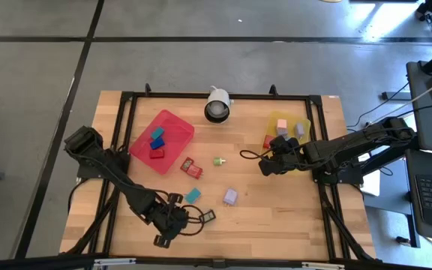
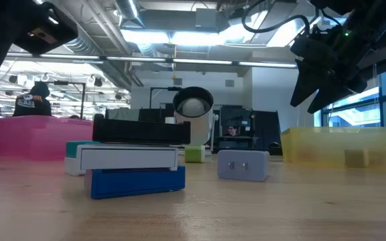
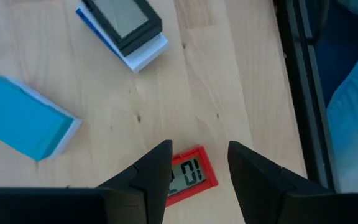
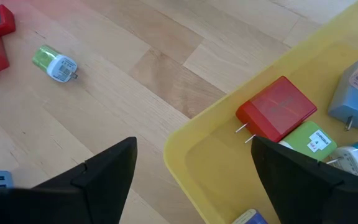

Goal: Pick & Place Office items
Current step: Put the bottom red digital timer into the pink bin

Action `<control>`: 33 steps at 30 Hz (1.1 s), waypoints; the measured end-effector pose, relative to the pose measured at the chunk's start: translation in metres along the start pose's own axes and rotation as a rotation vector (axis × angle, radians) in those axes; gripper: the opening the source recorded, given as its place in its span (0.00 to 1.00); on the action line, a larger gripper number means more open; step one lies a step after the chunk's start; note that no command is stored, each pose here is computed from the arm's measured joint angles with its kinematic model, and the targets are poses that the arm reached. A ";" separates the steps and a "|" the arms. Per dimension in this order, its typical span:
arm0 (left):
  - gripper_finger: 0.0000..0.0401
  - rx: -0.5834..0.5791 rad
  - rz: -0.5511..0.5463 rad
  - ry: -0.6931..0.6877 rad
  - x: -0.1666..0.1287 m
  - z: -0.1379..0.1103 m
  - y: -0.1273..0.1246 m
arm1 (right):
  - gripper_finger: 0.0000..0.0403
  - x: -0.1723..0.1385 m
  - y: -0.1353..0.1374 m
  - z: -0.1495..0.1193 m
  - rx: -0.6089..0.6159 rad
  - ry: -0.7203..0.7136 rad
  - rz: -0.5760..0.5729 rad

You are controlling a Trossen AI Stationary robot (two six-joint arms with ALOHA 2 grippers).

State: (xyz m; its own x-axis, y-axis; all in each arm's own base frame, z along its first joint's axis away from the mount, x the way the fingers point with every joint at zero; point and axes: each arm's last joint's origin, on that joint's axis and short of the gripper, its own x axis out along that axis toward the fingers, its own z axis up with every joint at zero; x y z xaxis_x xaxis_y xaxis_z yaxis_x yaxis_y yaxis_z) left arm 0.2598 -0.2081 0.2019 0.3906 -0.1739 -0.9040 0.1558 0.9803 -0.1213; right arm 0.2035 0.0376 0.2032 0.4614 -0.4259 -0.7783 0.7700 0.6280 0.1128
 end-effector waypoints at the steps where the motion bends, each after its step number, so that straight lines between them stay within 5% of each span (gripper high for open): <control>1: 0.38 -0.027 0.003 -0.001 0.000 0.001 0.001 | 0.79 0.000 0.000 0.000 0.000 0.000 0.000; 13: 0.38 -0.709 0.108 -0.084 0.003 0.019 0.038 | 0.79 0.000 0.000 0.000 0.000 0.000 0.000; 19: 0.38 -1.053 0.093 -0.090 0.003 0.017 0.037 | 0.79 0.000 0.000 0.000 0.000 0.000 0.000; 28: 0.38 -1.404 0.163 0.037 0.001 -0.002 0.026 | 0.79 0.000 0.000 0.000 0.000 0.000 0.000; 33: 0.39 -1.488 0.174 0.042 0.001 -0.007 0.020 | 0.79 0.000 0.000 0.000 0.000 0.000 0.000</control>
State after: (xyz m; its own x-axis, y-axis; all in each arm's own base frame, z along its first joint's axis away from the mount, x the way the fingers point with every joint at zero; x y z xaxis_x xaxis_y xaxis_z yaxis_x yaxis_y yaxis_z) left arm 0.2574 -0.1885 0.1956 0.2771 -0.0703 -0.9583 -0.9397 0.1880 -0.2855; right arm 0.2035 0.0376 0.2032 0.4614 -0.4258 -0.7783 0.7698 0.6282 0.1127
